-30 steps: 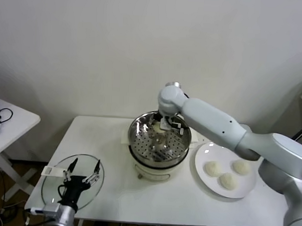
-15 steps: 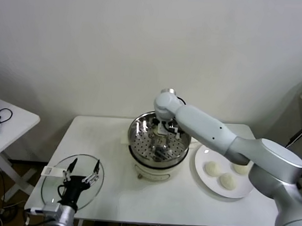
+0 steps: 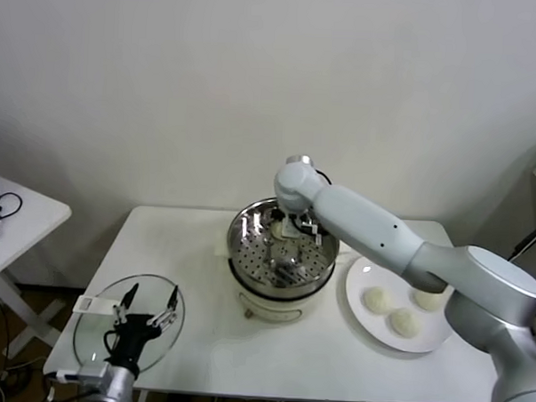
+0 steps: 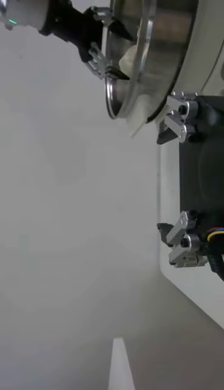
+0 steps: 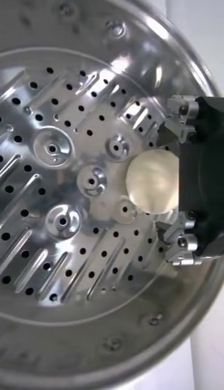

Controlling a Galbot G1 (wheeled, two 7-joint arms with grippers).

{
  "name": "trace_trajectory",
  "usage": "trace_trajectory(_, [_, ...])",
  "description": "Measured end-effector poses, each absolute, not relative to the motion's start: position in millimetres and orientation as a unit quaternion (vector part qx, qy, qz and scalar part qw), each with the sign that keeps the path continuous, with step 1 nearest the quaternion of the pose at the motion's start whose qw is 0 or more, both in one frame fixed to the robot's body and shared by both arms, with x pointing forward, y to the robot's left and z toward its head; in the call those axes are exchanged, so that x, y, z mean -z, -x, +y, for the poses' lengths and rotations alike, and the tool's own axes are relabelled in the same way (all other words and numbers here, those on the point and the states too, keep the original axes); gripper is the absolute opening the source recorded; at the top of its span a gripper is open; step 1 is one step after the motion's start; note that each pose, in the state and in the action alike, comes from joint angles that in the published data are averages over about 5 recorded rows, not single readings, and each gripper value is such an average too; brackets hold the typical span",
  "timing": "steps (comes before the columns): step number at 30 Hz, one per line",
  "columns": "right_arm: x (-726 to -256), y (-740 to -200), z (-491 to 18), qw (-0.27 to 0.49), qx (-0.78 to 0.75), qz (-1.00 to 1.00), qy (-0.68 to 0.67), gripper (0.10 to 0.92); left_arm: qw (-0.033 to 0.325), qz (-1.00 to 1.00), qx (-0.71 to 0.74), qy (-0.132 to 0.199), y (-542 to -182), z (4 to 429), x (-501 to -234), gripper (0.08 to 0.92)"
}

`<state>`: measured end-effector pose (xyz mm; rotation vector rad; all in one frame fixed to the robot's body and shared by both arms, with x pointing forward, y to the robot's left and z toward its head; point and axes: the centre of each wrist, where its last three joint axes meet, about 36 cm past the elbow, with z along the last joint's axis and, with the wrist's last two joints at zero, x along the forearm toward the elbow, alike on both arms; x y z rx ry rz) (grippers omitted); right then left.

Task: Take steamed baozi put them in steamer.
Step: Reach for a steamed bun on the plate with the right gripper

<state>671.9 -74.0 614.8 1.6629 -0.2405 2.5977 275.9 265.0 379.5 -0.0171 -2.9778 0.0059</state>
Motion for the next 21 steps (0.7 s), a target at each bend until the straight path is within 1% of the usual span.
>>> trace_trajectory(7, [-660, -681, -135, 0.072, -0.798, -0.210, -0.560, 0.823, 0.084, -0.996, -0.003, 0.001, -281, 262, -381, 0.823])
trace_trajectory(11, [-673, -683, -180, 0.114, -0.743, -0.322, -0.576, 0.823, 0.082, -0.997, -0.003, -0.005, -284, 261, -384, 0.823])
trace_trajectory(16, [-671, -678, -246, 0.184, -0.667, -0.438, -0.574, 0.823, 0.077, -0.997, -0.004, -0.008, -285, 260, -387, 0.823])
trace_trajectory(21, [-651, -664, -307, 0.248, -0.606, -0.508, -0.560, 0.823, 0.073, -0.997, -0.012, -0.024, -289, 259, -391, 0.823])
